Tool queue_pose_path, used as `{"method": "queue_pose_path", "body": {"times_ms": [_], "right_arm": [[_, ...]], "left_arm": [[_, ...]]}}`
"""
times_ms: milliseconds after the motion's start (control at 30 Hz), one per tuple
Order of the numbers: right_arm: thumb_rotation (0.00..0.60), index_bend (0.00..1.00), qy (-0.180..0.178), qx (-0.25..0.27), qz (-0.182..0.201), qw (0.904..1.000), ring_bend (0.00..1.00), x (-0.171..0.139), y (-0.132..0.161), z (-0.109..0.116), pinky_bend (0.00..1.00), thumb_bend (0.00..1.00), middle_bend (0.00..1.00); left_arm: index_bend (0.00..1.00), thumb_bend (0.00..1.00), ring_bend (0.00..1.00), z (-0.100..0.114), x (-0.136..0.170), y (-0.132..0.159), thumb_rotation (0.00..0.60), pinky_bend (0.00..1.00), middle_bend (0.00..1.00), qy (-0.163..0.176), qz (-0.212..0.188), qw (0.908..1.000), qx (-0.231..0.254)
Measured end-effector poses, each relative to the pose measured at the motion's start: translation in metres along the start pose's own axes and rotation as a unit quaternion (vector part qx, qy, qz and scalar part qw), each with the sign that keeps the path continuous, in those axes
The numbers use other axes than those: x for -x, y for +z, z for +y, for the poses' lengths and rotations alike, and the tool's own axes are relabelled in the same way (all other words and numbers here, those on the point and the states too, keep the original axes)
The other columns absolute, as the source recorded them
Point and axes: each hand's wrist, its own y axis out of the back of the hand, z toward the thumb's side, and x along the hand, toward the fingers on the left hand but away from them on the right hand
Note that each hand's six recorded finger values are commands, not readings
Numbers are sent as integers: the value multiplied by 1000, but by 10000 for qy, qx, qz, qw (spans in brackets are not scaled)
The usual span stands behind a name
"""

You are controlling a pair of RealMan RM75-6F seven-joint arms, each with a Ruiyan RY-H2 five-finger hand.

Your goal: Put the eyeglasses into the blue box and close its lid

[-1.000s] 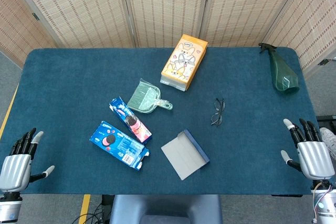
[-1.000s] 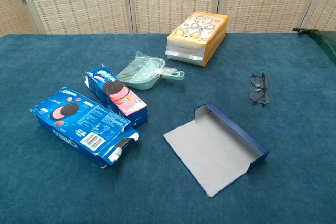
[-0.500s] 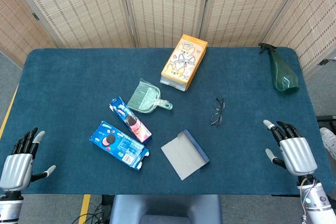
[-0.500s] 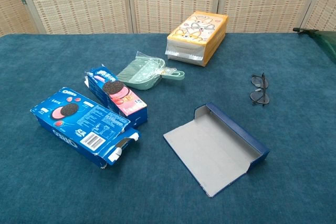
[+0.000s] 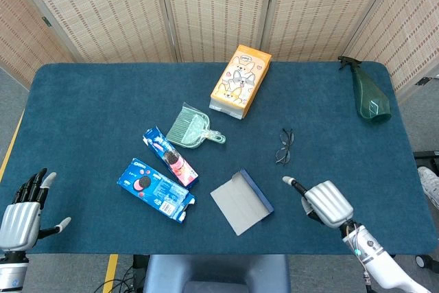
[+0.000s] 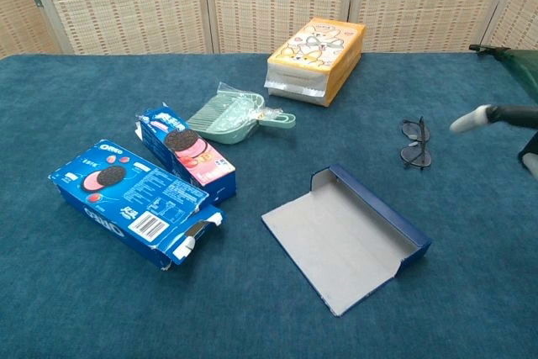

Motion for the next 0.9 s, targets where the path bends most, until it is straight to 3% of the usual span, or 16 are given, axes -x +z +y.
{"method": "queue_pose_path", "body": {"times_ms": [133,367,900], "right_arm": [[600,160,504,-20,489,9975,992,16,25,-16,1000,1000,976],[600,215,1106,-199,983,9888,1000,31,55,-37,1000,1000,998],[600,259,1435,-476,866,9847,1000,31,47,-47,1000,1000,999]], "left_arm": [[0,130,0,1,1,-1,600,156,0,17,11,10000,6],[0,130,0,0,3,-2,600,156,0,2,20,10000,4],[0,130,0,-4,4,-3,600,156,0,-43,22,10000,28]]}}
